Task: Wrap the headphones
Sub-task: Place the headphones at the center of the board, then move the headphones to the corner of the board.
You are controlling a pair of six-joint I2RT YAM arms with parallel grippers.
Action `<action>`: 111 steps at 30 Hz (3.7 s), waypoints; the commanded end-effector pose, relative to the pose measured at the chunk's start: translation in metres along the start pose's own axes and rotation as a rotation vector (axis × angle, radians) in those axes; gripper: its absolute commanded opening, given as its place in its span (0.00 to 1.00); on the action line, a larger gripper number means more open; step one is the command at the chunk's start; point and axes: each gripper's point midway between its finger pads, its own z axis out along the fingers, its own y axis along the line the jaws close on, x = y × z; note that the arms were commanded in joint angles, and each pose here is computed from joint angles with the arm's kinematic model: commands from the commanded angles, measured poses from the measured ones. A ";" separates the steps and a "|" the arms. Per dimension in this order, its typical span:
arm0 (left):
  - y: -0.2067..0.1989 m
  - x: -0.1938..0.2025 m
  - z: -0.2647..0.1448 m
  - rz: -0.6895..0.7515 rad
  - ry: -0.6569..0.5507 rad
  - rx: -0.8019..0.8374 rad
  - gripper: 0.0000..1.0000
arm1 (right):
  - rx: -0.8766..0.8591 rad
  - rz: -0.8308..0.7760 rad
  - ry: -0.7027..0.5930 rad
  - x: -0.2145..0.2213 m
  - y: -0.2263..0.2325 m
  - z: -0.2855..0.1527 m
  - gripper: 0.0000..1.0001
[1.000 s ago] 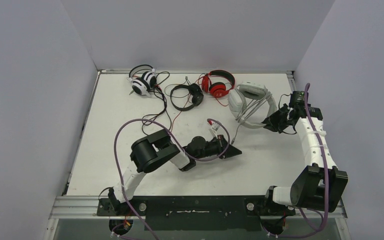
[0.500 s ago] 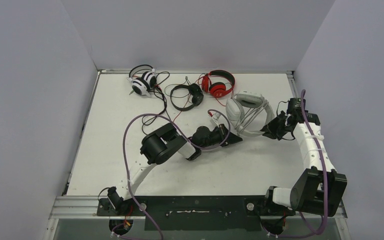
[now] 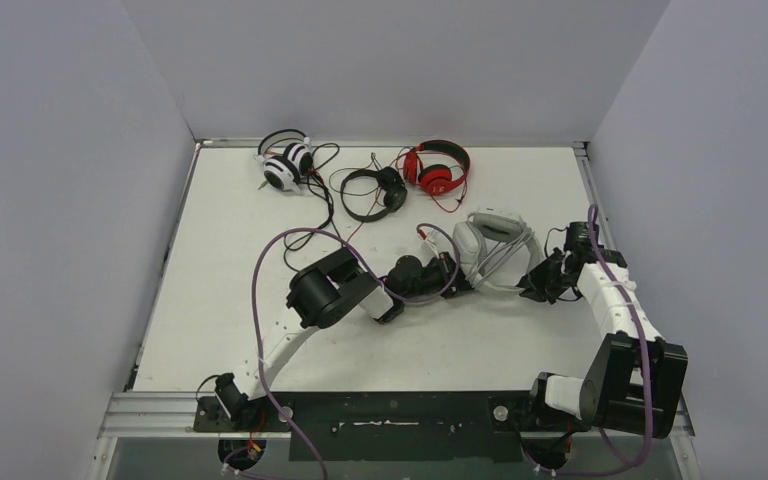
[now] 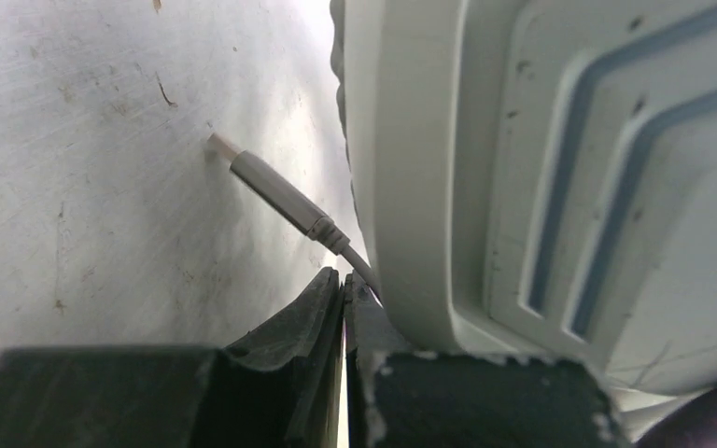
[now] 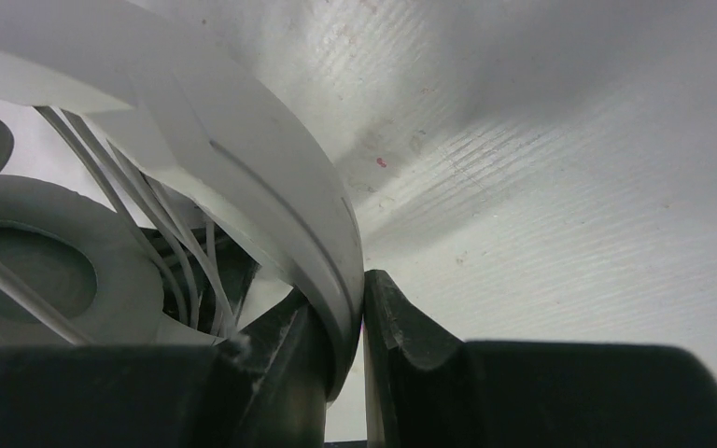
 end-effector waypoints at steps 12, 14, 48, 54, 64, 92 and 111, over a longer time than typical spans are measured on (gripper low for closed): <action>0.061 -0.002 -0.031 -0.051 -0.115 -0.430 0.03 | -0.017 -0.027 -0.053 -0.007 -0.006 0.033 0.00; 0.066 -0.004 -0.050 -0.047 -0.133 -0.517 0.02 | -0.010 -0.025 -0.055 -0.008 -0.009 0.038 0.00; -0.099 -0.087 -0.248 0.504 -0.356 -0.923 0.32 | -0.103 -0.563 -0.538 0.001 0.065 -0.066 0.79; -0.113 -0.099 -0.281 0.524 -0.437 -0.937 0.32 | -0.278 -0.868 -0.424 0.072 0.131 -0.049 0.47; -0.120 -0.104 -0.298 0.508 -0.452 -0.938 0.33 | -0.109 -0.993 -0.309 0.115 0.170 0.034 0.00; -0.107 -0.098 -0.270 0.510 -0.359 -0.916 0.34 | -0.057 -0.410 -0.332 -0.028 0.013 0.010 0.05; -0.119 -0.151 -0.295 0.529 -0.418 -0.960 0.45 | -0.223 -0.480 -0.410 -0.039 0.149 0.010 0.00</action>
